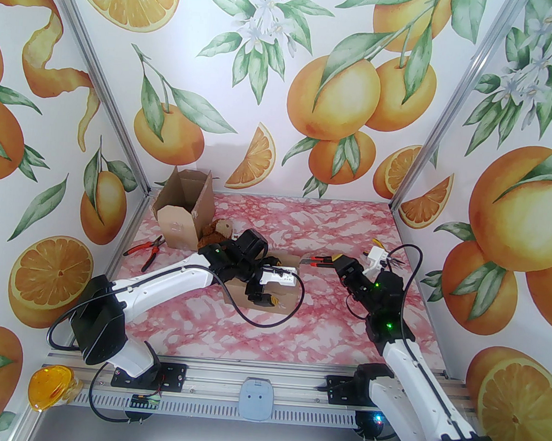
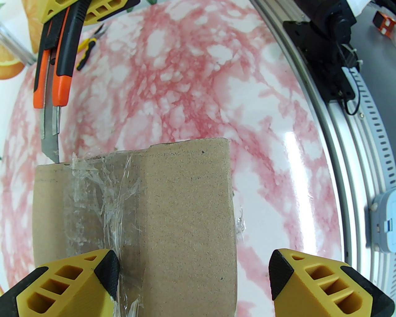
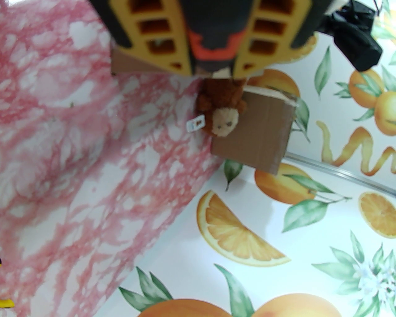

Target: Unpack the express box

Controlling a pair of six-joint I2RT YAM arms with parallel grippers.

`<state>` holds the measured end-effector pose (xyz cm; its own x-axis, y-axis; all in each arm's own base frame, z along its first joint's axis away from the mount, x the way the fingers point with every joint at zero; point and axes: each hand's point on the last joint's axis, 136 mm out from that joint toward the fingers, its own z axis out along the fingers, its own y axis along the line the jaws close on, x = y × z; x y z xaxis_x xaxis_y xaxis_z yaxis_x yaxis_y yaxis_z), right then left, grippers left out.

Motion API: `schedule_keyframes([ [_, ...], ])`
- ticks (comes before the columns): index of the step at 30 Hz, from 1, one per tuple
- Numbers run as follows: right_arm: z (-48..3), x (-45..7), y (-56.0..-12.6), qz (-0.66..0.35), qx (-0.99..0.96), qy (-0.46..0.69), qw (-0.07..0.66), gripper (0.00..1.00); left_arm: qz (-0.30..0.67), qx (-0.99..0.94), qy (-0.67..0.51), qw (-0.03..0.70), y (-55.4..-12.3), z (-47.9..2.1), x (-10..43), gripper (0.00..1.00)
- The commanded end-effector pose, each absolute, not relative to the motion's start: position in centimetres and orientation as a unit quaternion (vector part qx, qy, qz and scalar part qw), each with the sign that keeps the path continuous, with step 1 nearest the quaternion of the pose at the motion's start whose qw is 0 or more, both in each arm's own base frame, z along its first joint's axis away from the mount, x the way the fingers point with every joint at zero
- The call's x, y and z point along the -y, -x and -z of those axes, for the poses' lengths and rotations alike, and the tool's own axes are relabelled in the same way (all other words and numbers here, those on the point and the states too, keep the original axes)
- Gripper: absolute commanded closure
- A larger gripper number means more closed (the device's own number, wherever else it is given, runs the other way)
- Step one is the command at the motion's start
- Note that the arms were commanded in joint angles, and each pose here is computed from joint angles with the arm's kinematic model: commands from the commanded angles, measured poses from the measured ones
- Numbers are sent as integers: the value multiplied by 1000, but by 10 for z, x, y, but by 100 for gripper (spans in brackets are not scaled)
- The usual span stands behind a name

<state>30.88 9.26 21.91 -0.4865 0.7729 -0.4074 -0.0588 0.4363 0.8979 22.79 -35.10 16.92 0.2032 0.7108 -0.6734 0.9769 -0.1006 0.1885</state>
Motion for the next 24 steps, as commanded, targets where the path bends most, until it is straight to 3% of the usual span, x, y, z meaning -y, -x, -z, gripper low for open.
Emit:
schedule_keyframes([
  [1,-225,-97,-308,-492,-711,-237,443,100,215,-600,-716,286,-225,-158,350,17],
  [16,-203,-108,-300,-524,-713,-246,396,100,207,-592,-722,292,-226,-157,349,17],
  [24,-190,-122,-292,-550,-723,-232,347,100,173,-594,-711,334,-246,-167,346,18],
])
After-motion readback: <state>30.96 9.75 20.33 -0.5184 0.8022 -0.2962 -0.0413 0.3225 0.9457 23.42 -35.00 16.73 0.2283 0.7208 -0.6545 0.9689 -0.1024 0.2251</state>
